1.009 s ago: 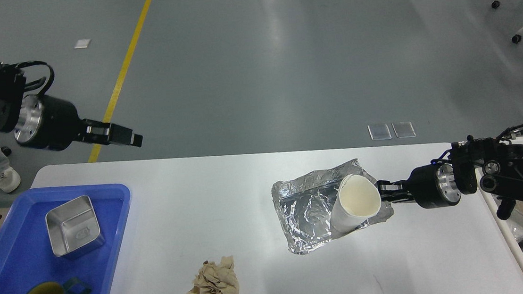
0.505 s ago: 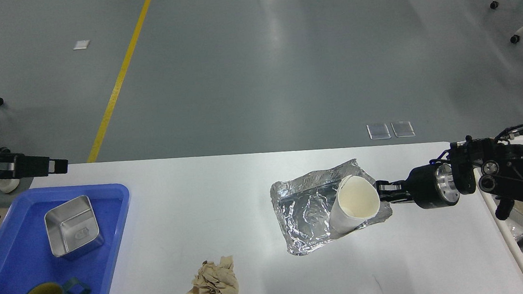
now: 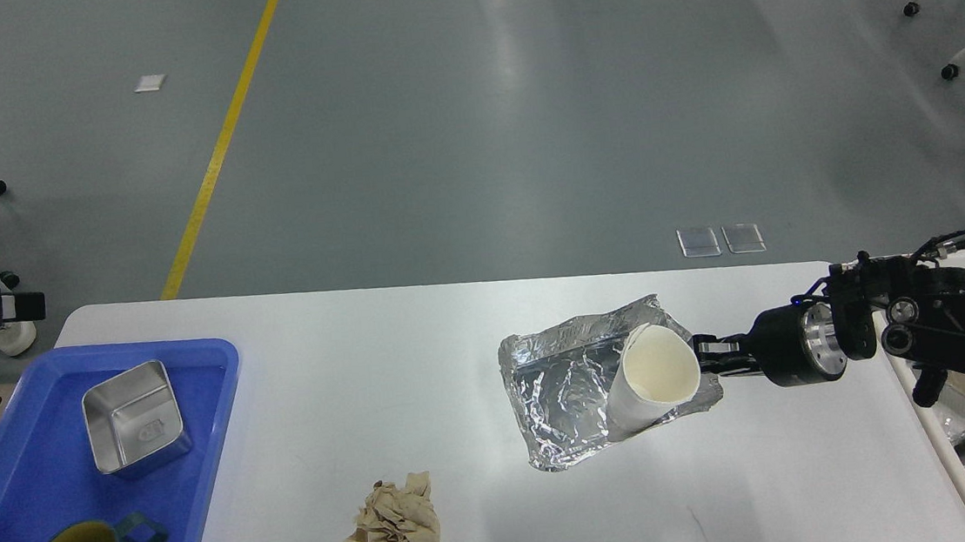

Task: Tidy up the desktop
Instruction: 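Swing the left gripper down toward the crumpled tan paper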

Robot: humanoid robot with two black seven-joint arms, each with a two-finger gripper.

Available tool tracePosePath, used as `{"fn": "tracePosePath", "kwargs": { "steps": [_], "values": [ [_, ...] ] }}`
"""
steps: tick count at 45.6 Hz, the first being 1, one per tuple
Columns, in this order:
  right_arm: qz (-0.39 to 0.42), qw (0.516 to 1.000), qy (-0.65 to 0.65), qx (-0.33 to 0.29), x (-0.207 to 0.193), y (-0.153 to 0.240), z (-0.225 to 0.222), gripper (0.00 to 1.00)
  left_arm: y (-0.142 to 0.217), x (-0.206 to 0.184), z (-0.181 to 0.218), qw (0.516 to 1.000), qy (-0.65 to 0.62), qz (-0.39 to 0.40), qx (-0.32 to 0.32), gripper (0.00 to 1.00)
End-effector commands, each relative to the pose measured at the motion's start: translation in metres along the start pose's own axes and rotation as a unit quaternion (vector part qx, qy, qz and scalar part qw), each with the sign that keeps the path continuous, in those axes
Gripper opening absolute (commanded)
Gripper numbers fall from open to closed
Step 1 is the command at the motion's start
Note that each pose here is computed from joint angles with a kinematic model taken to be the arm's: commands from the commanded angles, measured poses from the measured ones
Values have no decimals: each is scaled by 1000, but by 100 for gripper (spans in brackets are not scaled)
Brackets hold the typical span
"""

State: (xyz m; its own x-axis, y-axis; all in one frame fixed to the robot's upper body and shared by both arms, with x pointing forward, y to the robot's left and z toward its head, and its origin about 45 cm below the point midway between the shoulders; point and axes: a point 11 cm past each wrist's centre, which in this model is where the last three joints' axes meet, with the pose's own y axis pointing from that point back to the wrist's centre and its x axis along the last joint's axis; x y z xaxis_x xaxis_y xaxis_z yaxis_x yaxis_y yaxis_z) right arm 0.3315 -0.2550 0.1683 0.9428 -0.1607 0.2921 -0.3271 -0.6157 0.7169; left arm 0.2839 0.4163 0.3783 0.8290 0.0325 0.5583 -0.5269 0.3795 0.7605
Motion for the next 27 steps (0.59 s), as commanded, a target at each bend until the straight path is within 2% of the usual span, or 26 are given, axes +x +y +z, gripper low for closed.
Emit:
{"fn": "tracePosePath", "kwargs": {
  "steps": [1,12,17,21,27],
  "values": [
    [0,1000,-1,-1,-1,0,1,0,-31,-10,-2,1000,-5,-28,5,48],
    [-1,1000,-2,-2,-2,0,2,0,-130,-63,10,995,-63,-83,8,49],
    [-2,1000,-3,-3,-3,0,3,0,-157,-74,28,991,-79,-106,-1,58],
    [-2,1000,-4,-3,-3,1,4,0,-167,-77,39,990,-83,-117,-12,61],
    [-1,1000,-4,-4,-2,1,4,0,-173,-75,42,990,-75,-116,-18,78]
  ]
}}
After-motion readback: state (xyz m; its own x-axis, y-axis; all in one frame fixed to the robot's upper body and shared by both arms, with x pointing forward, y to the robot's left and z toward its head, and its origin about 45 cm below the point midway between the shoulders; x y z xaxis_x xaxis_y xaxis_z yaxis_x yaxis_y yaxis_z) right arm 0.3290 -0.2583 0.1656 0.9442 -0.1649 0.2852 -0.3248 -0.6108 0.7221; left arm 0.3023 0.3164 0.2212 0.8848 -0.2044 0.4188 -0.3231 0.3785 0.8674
